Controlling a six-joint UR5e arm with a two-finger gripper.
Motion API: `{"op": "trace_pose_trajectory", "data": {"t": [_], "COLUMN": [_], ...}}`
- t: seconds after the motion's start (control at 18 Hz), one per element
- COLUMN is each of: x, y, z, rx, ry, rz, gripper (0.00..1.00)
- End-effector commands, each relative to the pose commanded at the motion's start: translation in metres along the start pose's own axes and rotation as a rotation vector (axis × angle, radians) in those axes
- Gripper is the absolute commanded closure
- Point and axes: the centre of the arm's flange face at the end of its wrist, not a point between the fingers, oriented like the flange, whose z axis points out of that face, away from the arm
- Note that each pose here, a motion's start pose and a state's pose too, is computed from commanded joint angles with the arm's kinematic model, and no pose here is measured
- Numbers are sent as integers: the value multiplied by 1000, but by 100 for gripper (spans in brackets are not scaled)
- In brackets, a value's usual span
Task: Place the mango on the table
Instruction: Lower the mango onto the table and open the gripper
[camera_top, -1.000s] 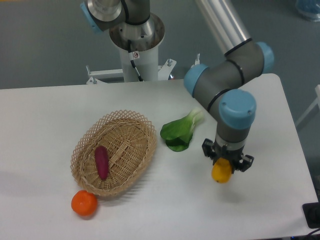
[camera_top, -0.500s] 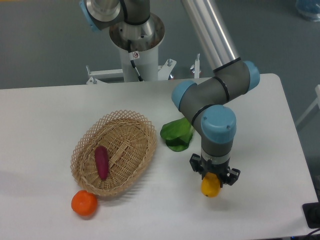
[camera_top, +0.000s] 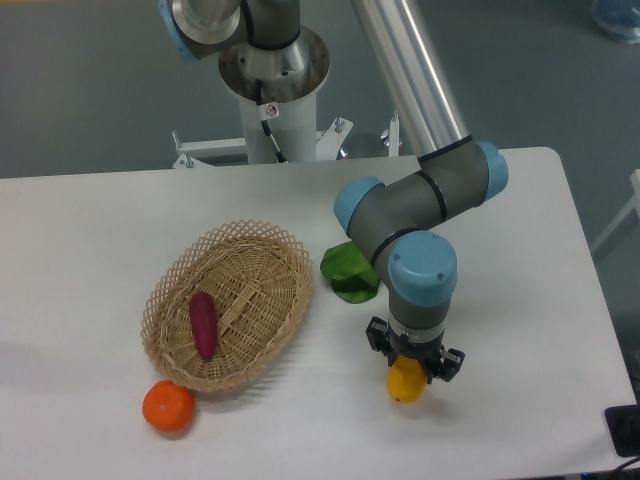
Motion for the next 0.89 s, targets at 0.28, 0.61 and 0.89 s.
{"op": "trace_pose_trajectory", "data": {"t": [0.28, 0.61, 0.89], "x": [-2, -9, -40], "y": [-2, 5, 35], "z": [-13, -48, -80], "rx": [16, 52, 71], "ry": [-15, -46, -92], "rz": [1, -16, -61], "gripper": [0, 0, 0]}}
